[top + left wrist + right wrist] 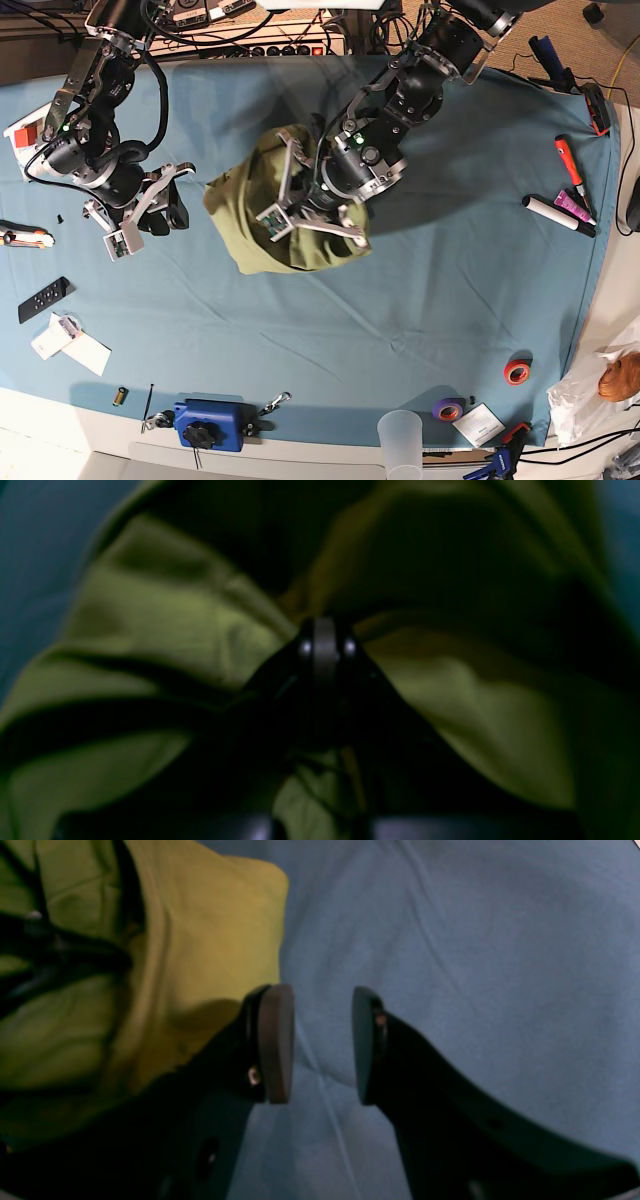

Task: Layout the t-shirt on the table in an organized manner, then fold the t-shirt properly
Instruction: 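Grasp the bundle's loose edge with the left gripper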

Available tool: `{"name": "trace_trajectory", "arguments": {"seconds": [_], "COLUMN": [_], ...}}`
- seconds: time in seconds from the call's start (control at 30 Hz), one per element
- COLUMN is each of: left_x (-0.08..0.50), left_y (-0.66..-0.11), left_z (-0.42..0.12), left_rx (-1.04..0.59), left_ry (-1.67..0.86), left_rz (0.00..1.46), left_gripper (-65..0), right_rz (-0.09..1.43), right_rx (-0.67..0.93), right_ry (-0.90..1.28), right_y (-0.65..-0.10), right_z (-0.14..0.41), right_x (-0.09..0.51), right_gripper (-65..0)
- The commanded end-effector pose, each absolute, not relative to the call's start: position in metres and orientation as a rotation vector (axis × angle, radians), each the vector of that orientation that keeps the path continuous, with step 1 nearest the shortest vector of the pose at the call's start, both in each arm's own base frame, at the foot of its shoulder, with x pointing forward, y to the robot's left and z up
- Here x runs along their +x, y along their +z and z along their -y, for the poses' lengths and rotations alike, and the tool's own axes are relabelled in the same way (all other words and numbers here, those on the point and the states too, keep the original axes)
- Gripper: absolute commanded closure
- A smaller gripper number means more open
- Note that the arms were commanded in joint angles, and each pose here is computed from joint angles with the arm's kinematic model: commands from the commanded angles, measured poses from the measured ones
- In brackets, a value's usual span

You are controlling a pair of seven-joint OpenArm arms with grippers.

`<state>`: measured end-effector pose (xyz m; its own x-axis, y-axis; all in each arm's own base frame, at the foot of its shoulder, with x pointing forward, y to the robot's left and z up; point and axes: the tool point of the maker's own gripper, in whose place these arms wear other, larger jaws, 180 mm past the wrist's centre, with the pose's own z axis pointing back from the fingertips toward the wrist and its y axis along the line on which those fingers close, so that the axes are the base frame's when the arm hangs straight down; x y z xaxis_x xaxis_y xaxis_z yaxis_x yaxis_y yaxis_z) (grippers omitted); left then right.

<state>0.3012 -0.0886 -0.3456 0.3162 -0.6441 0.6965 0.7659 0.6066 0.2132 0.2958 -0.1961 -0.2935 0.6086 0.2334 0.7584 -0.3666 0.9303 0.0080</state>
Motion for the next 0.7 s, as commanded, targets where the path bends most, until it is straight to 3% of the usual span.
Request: {"name": "trace_trajectory", "arguments": {"seconds": [0.0, 0.3, 0.43, 0.67], "left_x": [0.31, 0.308, 0.31, 0.274], "left_y": [-0.331, -0.335, -0.312, -0.341], "left_z": [0.091, 0.063, 0.065, 0.07], "left_rx": [-0.156, -0.015, -0.042, -0.105], "left_ry": [-0.926, -0.892, -0.841, -0.89], "left_rz": [0.876, 0.77, 0.84, 0.737], "left_gripper": [0.0, 0.0, 0.0, 0.0], "right_rz": [0.902, 0.904, 0.91, 0.999], "right_rx": [0.161, 0.162, 0.165, 0.315], "right_ry": [0.363, 0.363, 0.383, 0.436], "right_y": [-0.28, -0.28, -0.279, -0.261], "right_z": [0.197, 0.197, 0.195, 0.168], "right_x": [0.303, 0.303, 0.303, 0.303], "right_gripper": [-19.5, -19.5, -19.5, -19.5]}}
